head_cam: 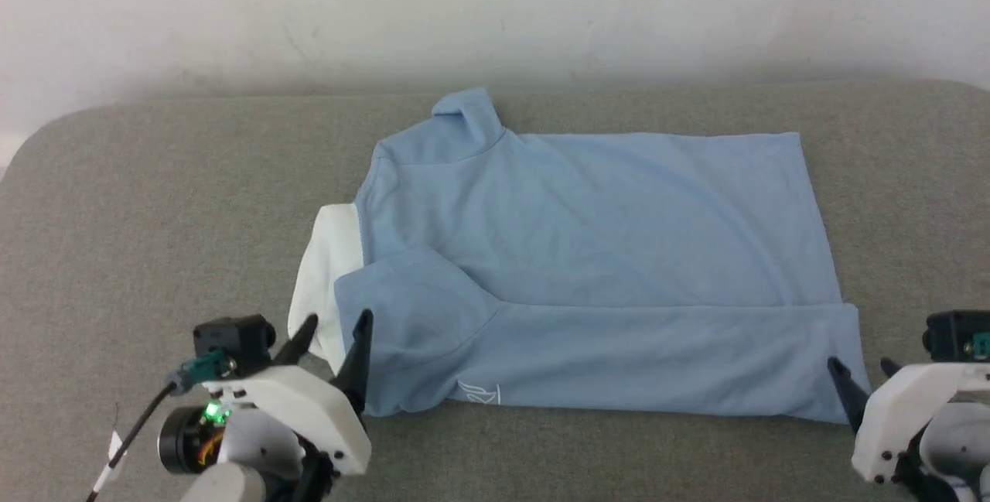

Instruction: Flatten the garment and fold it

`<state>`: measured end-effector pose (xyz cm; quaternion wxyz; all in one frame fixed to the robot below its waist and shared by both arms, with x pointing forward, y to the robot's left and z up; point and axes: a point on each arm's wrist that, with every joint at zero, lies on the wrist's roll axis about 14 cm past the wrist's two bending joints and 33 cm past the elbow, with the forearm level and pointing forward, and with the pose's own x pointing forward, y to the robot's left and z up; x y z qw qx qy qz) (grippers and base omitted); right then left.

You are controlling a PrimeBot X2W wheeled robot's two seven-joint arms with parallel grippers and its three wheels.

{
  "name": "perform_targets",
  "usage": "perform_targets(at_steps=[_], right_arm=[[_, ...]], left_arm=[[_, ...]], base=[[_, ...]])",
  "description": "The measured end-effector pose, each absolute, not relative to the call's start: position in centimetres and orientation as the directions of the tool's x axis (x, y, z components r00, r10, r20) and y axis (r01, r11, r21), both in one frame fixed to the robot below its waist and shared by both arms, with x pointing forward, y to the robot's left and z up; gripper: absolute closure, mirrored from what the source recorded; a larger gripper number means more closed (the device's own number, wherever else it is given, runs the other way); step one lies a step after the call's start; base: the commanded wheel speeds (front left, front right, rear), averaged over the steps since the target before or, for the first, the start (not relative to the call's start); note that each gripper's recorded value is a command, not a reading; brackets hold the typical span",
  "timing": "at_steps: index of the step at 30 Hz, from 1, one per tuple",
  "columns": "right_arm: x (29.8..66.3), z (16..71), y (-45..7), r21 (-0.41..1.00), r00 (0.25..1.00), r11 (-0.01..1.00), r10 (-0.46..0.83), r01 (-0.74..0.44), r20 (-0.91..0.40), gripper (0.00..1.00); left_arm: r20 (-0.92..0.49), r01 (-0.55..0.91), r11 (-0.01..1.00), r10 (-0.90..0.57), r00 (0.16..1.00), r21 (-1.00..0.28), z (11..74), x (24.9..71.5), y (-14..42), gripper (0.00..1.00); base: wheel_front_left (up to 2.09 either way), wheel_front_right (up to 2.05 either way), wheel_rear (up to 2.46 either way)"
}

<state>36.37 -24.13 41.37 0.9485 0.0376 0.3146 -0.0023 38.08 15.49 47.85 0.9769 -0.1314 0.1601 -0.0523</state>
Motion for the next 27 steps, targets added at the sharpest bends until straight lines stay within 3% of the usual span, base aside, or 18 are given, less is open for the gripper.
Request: perform_targets(at_steps=[6, 18, 26, 27], right_arm=[[34.9, 42.0, -22.8, 0.111, 0.794, 0.991, 0.011, 0.071, -0.608, 0.00], [34.6, 42.1, -23.5, 0.105, 0.780, 0.987, -0.027, 0.118, -0.625, 0.00], [34.5, 41.5, -24.2, 0.085, 0.764, 0.986, -0.056, 0.144, -0.643, 0.00], [34.4, 41.4, -24.3, 0.083, 0.762, 0.986, -0.059, 0.146, -0.645, 0.00]], left_arm=[[-0.450, 0.103, 0.956, -0.222, 0.865, -0.273, 46.0, 35.5, 13.8, 0.00], [-0.666, -0.011, 0.985, -0.107, 0.738, -0.171, 39.8, 34.5, 15.6, 0.00], [-0.700, -0.011, 0.988, -0.101, 0.707, -0.154, 37.6, 35.7, 15.3, 0.00], [-0.703, -0.010, 0.988, -0.104, 0.703, -0.156, 37.4, 35.8, 15.2, 0.18]], base=[[0.00, 0.00, 0.00], [0.00, 0.00, 0.00], [0.00, 0.00, 0.00], [0.00, 0.00, 0.00]])
